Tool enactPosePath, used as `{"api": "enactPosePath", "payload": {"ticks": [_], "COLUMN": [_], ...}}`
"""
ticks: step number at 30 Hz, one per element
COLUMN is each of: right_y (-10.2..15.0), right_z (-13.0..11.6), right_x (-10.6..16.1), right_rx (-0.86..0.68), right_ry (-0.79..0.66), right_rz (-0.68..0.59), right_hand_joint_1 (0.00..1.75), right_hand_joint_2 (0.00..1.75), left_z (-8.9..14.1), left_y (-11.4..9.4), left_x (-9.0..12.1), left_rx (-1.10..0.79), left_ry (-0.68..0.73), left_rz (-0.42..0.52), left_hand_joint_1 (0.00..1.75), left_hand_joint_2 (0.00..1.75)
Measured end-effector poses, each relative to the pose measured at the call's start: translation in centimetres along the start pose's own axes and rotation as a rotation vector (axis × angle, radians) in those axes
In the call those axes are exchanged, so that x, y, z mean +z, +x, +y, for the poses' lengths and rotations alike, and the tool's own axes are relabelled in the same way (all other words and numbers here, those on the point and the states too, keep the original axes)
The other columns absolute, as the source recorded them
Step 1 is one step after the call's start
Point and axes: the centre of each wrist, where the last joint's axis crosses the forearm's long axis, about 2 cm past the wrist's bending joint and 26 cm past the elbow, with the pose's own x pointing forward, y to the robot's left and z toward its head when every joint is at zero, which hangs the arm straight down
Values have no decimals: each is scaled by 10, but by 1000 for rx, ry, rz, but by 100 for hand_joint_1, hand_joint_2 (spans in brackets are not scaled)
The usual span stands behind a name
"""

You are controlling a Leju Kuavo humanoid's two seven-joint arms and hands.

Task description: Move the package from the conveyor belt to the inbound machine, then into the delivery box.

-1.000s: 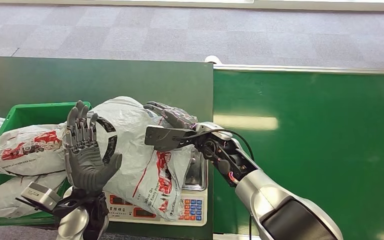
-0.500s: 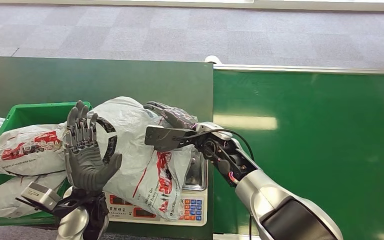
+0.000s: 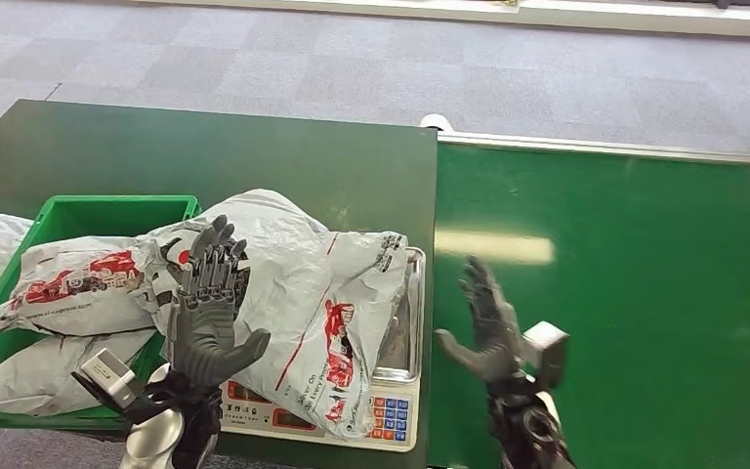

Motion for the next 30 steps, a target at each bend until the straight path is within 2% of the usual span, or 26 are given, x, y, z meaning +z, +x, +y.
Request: {"api": "enactPosePath", "payload": {"ticks": [1,3,7,13,26,28,30], "right_y": [8,25,46,62,69,70,72], "right_z": [-14,-32,-46,-54,-56,-56,-56], "right_x": [18,38,56,64,67,67,67], "right_rx": [1,85,188,230,263,273,282], "right_ry": [-59,-107,-148,-183,-215,-228,-239], "right_rz": [-19,-26,-40,-76,-87,-92,-98], "right_hand_joint_1": [0,0,0,0,0,0,0], "right_hand_joint_2": [175,175,175,175,175,175,175], "left_z": [1,2,2,1,1,2,3], "left_y": [-1,-3,-6,-8,-10,-11,-13], "left_x": [1,2,2,1,0,-1,0], "left_rx": [-1,-2,-1,2,2,-51,-206], "left_ry": [-2,-6,-10,-10,-20,-26,-35], "left_rz": [8,17,24,31,32,41,71], "left_hand_joint_1": [0,0,0,0,0,0,0], "left_hand_joint_2": [175,175,175,175,175,175,175]}}
